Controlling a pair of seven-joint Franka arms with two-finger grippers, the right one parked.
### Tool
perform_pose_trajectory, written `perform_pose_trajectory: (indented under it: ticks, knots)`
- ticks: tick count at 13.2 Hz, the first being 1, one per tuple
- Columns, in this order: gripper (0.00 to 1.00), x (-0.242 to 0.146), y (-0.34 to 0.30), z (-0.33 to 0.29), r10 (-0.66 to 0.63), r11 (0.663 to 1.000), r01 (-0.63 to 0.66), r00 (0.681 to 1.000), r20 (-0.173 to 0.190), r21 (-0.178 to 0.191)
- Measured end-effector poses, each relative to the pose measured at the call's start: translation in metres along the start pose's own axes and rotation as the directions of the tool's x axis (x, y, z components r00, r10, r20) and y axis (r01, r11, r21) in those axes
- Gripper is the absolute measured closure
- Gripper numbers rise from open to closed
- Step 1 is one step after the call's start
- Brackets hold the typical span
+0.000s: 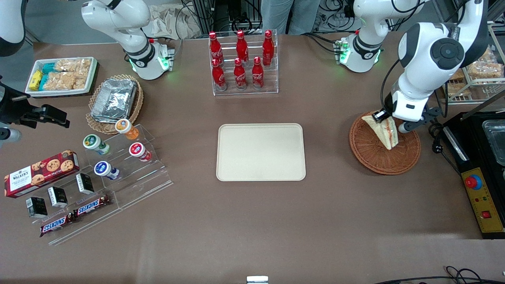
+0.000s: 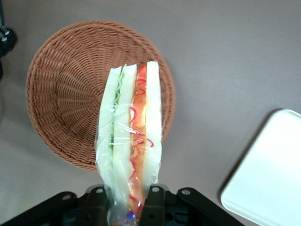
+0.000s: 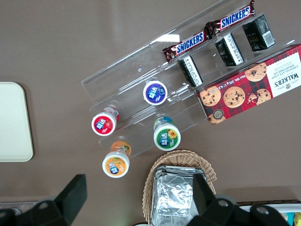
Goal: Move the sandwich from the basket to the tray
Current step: 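Lift the sandwich up out of the basket with the left gripper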
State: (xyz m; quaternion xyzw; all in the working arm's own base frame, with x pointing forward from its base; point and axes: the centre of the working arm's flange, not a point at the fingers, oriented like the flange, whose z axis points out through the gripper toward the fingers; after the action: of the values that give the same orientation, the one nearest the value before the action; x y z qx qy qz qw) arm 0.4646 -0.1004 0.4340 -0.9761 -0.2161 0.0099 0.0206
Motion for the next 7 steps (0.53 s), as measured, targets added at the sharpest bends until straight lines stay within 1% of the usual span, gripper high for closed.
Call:
perform_pose_trajectory:
  ticks: [2, 3, 5, 6, 7]
  knots:
    - [0.79, -0.015, 0.028, -0.005, 0.070, 0.998, -0.070, 0.997, -0.013, 0.004]
    - [0.79, -0.025, 0.045, -0.004, 0.106, 0.994, -0.106, 0.994, -0.013, 0.003]
    - [0.79, -0.042, 0.079, -0.002, 0.166, 0.986, -0.166, 0.986, -0.001, -0.015]
    - [0.79, -0.047, 0.093, 0.000, 0.189, 0.982, -0.189, 0.982, -0.002, -0.026]
    - [0.79, -0.051, 0.104, 0.003, 0.211, 0.977, -0.211, 0.978, -0.012, -0.039]
